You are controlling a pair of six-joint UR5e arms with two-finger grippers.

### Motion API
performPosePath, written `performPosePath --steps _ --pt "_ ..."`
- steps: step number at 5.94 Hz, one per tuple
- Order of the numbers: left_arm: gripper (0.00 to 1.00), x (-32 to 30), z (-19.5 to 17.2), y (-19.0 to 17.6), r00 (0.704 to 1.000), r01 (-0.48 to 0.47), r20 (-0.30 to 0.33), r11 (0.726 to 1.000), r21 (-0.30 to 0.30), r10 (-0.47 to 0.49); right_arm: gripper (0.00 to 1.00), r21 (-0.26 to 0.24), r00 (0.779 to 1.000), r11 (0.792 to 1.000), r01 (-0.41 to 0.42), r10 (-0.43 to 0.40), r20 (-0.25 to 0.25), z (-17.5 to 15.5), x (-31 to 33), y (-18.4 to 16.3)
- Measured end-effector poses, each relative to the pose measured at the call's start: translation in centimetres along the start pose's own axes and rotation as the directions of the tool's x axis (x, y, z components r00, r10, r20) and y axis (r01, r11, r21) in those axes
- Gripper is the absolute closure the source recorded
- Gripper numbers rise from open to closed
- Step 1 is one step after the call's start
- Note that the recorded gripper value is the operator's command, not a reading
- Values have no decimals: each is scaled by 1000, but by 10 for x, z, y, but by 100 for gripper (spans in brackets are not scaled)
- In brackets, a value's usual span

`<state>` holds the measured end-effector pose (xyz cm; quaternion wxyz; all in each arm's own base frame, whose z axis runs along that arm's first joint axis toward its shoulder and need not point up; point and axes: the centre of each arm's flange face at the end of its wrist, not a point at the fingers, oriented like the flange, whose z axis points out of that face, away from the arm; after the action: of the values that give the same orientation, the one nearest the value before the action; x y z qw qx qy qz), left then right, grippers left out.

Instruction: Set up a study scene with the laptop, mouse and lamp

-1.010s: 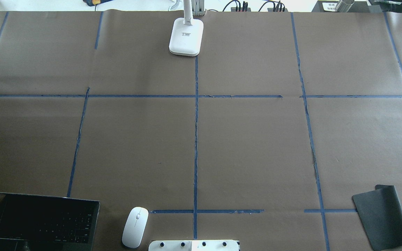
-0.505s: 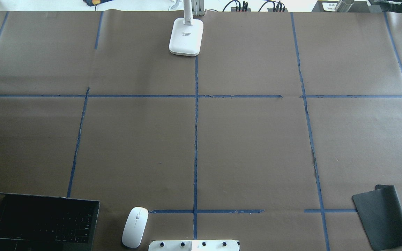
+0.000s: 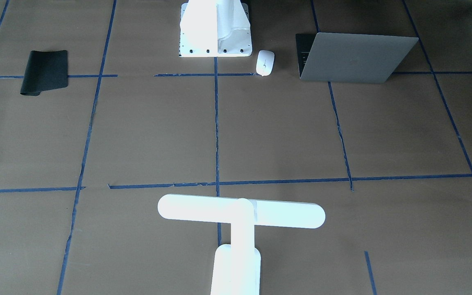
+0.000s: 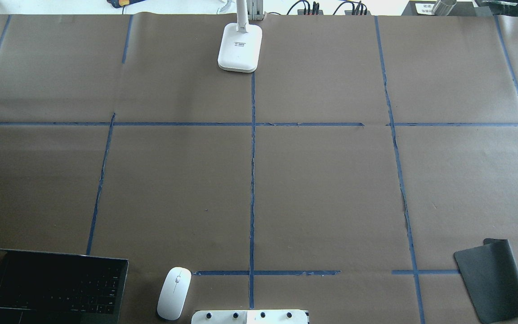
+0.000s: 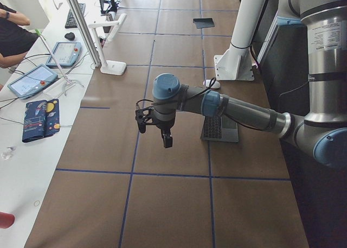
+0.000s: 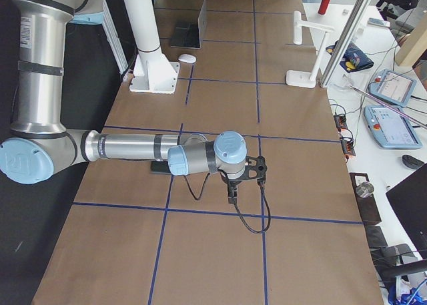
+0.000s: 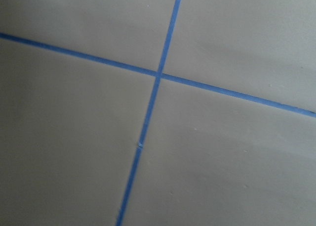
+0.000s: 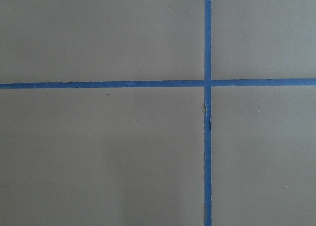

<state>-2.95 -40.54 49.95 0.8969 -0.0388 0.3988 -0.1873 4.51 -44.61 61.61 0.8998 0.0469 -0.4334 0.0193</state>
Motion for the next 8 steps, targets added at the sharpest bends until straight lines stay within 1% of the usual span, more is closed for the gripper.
performPosePath --steps 2,3,4,5,6,7,8 --pt "0 40 -17 72 989 147 -2 989 -31 -147 0 -8 999 1000 -4 5 36 1 -2 2" --pt "0 55 -20 96 979 206 2 977 -50 -206 0 -11 999 1000 -8 8 42 1 -1 4" --pt "0 71 -20 113 962 273 10 959 -71 -273 0 -13 999 1000 -11 12 44 2 0 6" --pt "0 92 -20 131 933 359 23 930 -83 -358 0 -14 999 1000 -16 17 43 2 1 7" --pt "0 120 -13 152 889 458 38 886 -70 -456 0 -15 999 1000 -22 22 42 3 1 7" --pt "0 151 11 177 837 546 66 838 -23 -543 0 -15 999 1000 -23 23 42 3 2 7" --pt "0 180 43 208 784 614 82 788 45 -616 0 -12 999 1000 -22 23 42 1 1 6"
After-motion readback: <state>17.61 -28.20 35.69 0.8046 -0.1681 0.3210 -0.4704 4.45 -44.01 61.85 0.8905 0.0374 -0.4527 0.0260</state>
